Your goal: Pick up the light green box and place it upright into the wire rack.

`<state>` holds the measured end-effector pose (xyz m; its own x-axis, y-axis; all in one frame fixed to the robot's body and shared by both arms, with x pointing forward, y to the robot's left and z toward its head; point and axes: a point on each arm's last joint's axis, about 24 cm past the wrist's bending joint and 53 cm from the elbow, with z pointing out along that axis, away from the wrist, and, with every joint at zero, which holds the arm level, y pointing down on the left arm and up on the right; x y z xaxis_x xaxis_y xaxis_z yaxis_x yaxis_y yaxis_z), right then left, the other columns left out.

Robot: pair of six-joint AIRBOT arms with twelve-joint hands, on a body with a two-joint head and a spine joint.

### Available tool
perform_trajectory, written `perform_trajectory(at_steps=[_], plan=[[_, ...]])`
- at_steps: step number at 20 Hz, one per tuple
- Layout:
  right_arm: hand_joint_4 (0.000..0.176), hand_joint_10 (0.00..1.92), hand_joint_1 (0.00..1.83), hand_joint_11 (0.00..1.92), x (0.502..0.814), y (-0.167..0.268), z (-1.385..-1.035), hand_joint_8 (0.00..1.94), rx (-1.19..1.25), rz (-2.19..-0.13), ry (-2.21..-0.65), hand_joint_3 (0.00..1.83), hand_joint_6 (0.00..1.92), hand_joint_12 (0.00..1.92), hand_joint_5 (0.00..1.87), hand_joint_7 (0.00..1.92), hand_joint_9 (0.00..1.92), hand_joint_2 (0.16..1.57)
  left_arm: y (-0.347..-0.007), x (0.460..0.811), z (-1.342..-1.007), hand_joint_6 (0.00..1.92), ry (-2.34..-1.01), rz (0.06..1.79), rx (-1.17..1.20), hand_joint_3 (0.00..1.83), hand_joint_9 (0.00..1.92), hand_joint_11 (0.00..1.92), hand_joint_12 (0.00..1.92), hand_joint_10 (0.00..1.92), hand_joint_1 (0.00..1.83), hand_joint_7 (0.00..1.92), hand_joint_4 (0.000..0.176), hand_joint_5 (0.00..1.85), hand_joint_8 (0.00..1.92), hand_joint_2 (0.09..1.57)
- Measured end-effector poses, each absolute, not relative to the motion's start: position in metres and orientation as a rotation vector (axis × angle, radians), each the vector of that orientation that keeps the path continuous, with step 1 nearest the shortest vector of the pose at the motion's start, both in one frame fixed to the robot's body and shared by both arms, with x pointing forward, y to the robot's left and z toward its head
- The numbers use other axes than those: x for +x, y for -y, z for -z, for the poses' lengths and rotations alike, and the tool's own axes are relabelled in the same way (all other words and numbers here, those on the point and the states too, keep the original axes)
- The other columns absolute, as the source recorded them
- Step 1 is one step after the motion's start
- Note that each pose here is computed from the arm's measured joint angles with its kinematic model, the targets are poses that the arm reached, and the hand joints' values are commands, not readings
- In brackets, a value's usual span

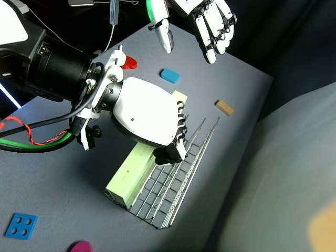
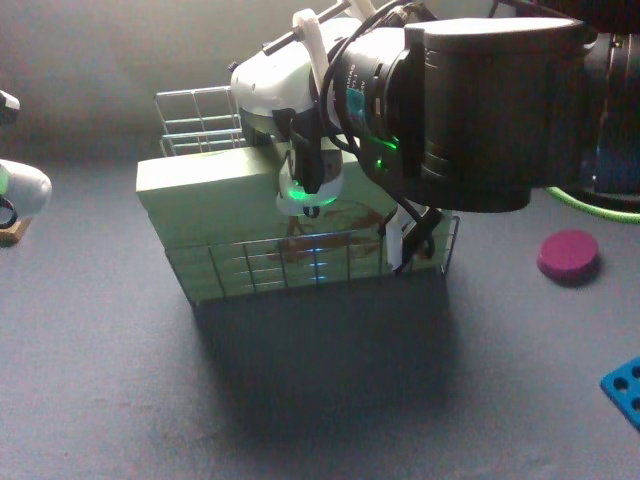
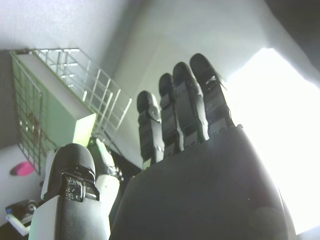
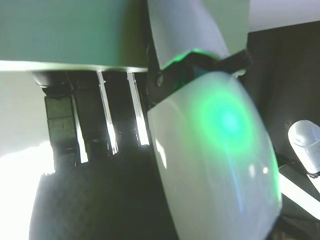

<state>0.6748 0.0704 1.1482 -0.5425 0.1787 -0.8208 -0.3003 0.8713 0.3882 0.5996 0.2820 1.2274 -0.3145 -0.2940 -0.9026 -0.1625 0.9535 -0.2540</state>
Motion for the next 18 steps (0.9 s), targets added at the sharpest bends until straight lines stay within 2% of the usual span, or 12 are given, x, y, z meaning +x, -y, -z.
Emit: perform_trajectory(at_steps=[1, 3, 4, 5, 7, 8, 10, 11, 16, 17, 18], plan=[[0.0, 1.1, 1.19, 0.54, 0.675, -0.07, -1.148, 1.31, -0.088, -0.613, -2.057, 0.0, 1.24, 1.52, 0.71, 0.87, 0.63, 1.22, -0.282, 0.6, -1.227, 0.0, -1.9, 0.136, -0.332, 0.0, 0.23, 0.0, 0.61, 0.0, 0.17, 0.26, 0.091, 0.3, 0.0, 1.23], [0.0, 1.03, 1.16, 0.5, 0.676, -0.069, -1.148, 1.38, -0.084, -0.611, -2.057, 0.0, 1.36, 1.51, 0.64, 0.82, 0.56, 1.25, -0.281, 0.599, -1.228, 0.0, -1.899, 0.138, -0.33, 0.0, 0.23, 0.0, 0.62, 0.0, 0.17, 0.26, 0.091, 0.3, 0.0, 1.23], [0.0, 0.96, 1.06, 0.47, 0.676, -0.067, -1.148, 0.87, -0.08, -0.611, -2.059, 0.0, 0.78, 1.47, 0.59, 0.67, 0.54, 1.17, -0.28, 0.598, -1.228, 0.0, -1.9, 0.139, -0.328, 0.0, 0.24, 0.0, 0.63, 0.0, 0.17, 0.26, 0.091, 0.31, 0.0, 1.23], [0.0, 0.84, 1.02, 0.44, 0.676, -0.066, -1.147, 0.55, -0.076, -0.611, -2.061, 0.0, 0.44, 1.42, 0.63, 0.67, 0.54, 1.15, -0.279, 0.598, -1.227, 0.0, -1.902, 0.142, -0.329, 0.0, 0.24, 0.0, 0.63, 0.0, 0.17, 0.26, 0.09, 0.31, 0.0, 1.23], [0.0, 0.56, 0.93, 0.34, 0.678, -0.062, -1.149, 0.17, -0.074, -0.605, -2.055, 0.0, 0.13, 1.36, 0.69, 0.7, 0.56, 1.12, -0.279, 0.598, -1.228, 0.0, -1.901, 0.141, -0.329, 0.0, 0.24, 0.0, 0.64, 0.0, 0.17, 0.26, 0.091, 0.31, 0.0, 1.23], [0.0, 0.4, 0.87, 0.27, 0.678, -0.059, -1.151, 0.06, -0.073, -0.602, -2.051, 0.0, 0.05, 1.34, 0.63, 0.68, 0.56, 1.14, -0.28, 0.598, -1.229, 0.0, -1.898, 0.143, -0.334, 0.0, 0.24, 0.0, 0.64, 0.0, 0.17, 0.26, 0.091, 0.31, 0.0, 1.23], [0.0, 0.13, 0.78, 0.17, 0.675, -0.058, -1.154, 0.0, -0.075, -0.612, -2.049, 0.0, 0.0, 1.26, 0.54, 0.6, 0.53, 1.14, -0.28, 0.598, -1.229, 0.0, -1.896, 0.143, -0.333, 0.0, 0.24, 0.0, 0.65, 0.0, 0.17, 0.27, 0.09, 0.31, 0.0, 1.23], [0.0, 0.08, 0.75, 0.13, 0.673, -0.058, -1.156, 0.0, -0.081, -0.618, -2.045, 0.0, 0.0, 1.24, 0.5, 0.55, 0.49, 1.13, -0.277, 0.597, -1.229, 0.0, -1.897, 0.146, -0.33, 0.0, 0.24, 0.0, 0.65, 0.0, 0.16, 0.27, 0.09, 0.31, 0.0, 1.23], [0.0, 0.0, 0.67, 0.03, 0.665, -0.054, -1.178, 0.0, -0.08, -0.657, -2.017, 0.0, 0.0, 1.16, 0.39, 0.37, 0.36, 1.03, -0.268, 0.597, -1.234, 0.0, -1.885, 0.168, -0.303, 0.0, 0.24, 0.0, 0.65, 0.0, 0.16, 0.27, 0.091, 0.31, 0.0, 1.23], [0.0, 0.0, 0.66, 0.03, 0.662, -0.039, -1.202, 0.0, -0.061, -0.673, -1.976, 0.0, 0.0, 1.16, 0.38, 0.36, 0.35, 1.02, -0.257, 0.596, -1.234, 0.0, -1.894, 0.184, -0.283, 0.0, 0.24, 0.0, 0.65, 0.0, 0.16, 0.27, 0.091, 0.31, 0.0, 1.23], [0.0, 0.0, 0.66, 0.03, 0.659, -0.031, -1.212, 0.0, -0.047, -0.679, -1.959, 0.0, 0.0, 1.16, 0.38, 0.36, 0.35, 1.02, -0.253, 0.596, -1.234, 0.0, -1.895, 0.192, -0.277, 0.0, 0.24, 0.0, 0.65, 0.0, 0.16, 0.27, 0.091, 0.31, 0.0, 1.23]])
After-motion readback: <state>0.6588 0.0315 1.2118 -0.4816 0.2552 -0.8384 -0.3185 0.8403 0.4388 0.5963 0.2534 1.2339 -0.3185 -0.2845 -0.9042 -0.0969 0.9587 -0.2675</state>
